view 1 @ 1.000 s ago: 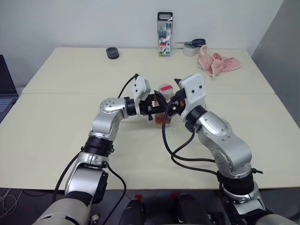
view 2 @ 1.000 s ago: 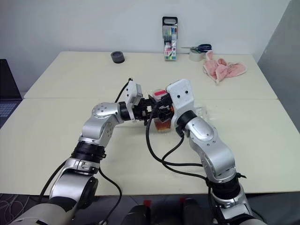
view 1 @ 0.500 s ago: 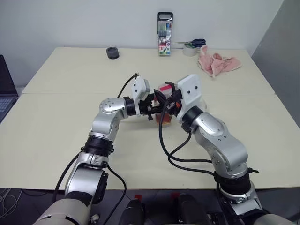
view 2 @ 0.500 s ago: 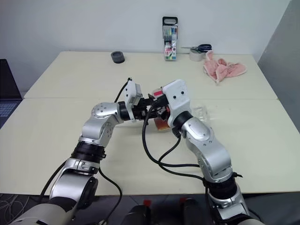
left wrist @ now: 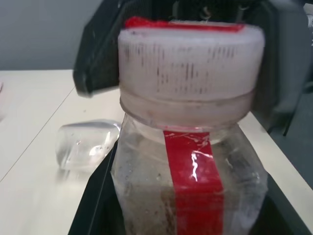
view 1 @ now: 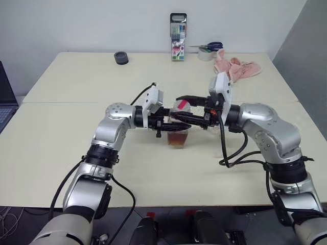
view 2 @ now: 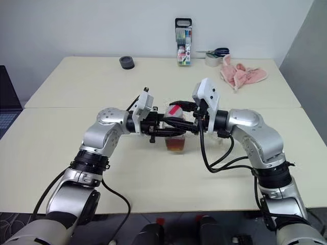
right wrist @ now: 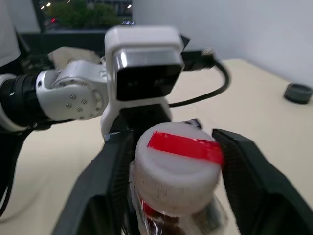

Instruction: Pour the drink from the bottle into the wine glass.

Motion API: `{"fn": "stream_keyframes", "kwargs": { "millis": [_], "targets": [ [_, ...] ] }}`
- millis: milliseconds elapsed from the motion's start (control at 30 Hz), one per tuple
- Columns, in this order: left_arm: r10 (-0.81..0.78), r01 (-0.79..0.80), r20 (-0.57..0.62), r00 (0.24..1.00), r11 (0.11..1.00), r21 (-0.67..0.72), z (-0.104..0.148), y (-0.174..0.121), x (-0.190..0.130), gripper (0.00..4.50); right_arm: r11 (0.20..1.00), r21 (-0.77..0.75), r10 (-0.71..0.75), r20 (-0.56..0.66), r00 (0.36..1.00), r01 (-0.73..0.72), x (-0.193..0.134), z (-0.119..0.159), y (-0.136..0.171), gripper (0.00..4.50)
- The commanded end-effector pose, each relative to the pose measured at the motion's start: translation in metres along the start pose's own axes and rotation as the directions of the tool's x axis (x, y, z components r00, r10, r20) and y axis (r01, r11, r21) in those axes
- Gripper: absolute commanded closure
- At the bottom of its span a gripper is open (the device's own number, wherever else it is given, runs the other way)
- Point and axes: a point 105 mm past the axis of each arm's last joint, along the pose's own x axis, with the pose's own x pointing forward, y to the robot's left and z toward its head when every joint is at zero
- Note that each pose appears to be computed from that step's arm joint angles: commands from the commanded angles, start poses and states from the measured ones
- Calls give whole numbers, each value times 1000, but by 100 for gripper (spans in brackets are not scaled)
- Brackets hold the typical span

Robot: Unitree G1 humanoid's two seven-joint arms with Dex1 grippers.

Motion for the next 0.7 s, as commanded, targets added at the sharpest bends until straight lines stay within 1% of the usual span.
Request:
{"fn": "stream_keyframes", "kwargs": {
  "millis": [33, 133, 267, 467, 533, 700],
  "targets": [
    [32, -33, 28, 999, 999, 35, 11, 5, -8, 281, 994, -91, -53, 89, 995, 61, -8, 27, 6, 54],
    [35, -36, 31, 999, 999, 37, 12, 5, -8, 281, 989, -111, -83, 103, 991, 95, -7, 28, 16, 53],
    [33, -34, 33, 999, 999, 41, 13, 6, -8, 281, 977, -162, -123, 106, 987, 140, 5, 23, 22, 53],
    [23, -24, 36, 999, 998, 53, 13, 6, -6, 281, 952, -212, -208, 88, 974, 222, 16, 16, 9, 53],
    [22, -24, 38, 999, 998, 55, 14, 6, -5, 281, 946, -217, -225, 87, 970, 239, 16, 15, 6, 53],
    [44, -48, 56, 997, 996, 77, 14, 8, -4, 281, 939, -244, -241, 34, 970, 242, 11, 7, 0, 53]
  ]
}}
